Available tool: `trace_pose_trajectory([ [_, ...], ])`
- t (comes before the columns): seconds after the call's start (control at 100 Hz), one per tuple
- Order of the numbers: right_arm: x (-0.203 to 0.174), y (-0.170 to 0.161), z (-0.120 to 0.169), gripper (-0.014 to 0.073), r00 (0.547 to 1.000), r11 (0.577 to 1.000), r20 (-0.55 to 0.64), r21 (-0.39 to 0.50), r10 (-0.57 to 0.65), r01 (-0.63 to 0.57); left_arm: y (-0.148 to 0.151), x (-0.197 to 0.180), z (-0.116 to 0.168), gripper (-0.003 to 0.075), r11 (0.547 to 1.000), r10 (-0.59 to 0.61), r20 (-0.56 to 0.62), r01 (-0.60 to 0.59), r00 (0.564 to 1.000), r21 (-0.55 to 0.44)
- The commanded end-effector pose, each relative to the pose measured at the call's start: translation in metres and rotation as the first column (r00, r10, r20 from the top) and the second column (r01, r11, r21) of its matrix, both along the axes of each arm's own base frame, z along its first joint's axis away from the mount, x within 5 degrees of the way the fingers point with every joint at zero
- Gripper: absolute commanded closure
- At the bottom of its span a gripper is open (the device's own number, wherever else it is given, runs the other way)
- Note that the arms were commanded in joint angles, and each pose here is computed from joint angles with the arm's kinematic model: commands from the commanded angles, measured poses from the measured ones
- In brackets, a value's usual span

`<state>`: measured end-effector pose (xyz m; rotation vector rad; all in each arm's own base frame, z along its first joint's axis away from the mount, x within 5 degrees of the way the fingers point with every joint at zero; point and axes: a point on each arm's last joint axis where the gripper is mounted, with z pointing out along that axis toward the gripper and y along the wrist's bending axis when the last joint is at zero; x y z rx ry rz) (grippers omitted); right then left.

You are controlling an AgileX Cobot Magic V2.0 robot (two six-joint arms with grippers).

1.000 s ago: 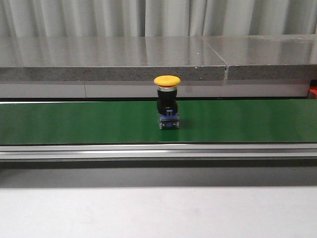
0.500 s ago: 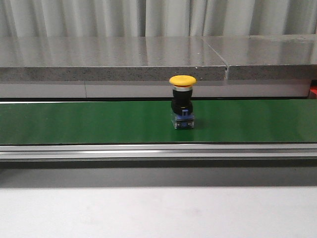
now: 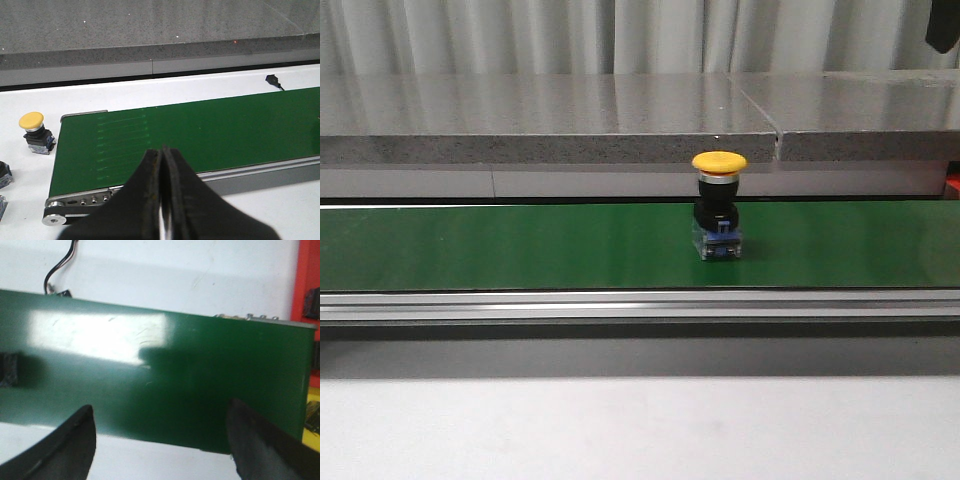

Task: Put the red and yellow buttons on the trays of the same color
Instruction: 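Lower the right gripper onto the yellow button, grasp and lift it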

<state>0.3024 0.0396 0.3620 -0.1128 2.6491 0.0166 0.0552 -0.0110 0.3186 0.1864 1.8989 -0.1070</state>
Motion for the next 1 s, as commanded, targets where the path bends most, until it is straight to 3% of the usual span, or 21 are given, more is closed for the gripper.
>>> trace_pose_trajectory([
  [0.0, -0.014, 0.008, 0.018, 0.0056, 0.998, 0.999, 0.052, -0.005, 0.042, -0.042, -0.001, 0.001, 0.014, 0.0741, 1.000, -0.006, 0.083, 0.008, 0.997, -0.027],
  [0.39, -0.030, 0.051, 0.012, 0.0056, 0.954, 0.954, -0.033, 0.041, 0.297, -0.296, -0.001, 0.001, 0.014, 0.0741, 1.000, -0.006, 0.083, 0.008, 0.997, -0.027],
  [0.73, -0.023, 0.058, -0.020, 0.0056, 0.943, 0.942, -0.038, 0.068, 0.330, -0.328, -0.001, 0.001, 0.014, 0.0741, 1.000, -0.006, 0.083, 0.008, 0.997, -0.027],
  [0.99, -0.008, 0.074, -0.047, 0.0056, 0.929, 0.933, -0.110, 0.101, 0.354, -0.344, -0.001, 0.001, 0.014, 0.0741, 1.000, -0.006, 0.083, 0.008, 0.997, -0.027],
])
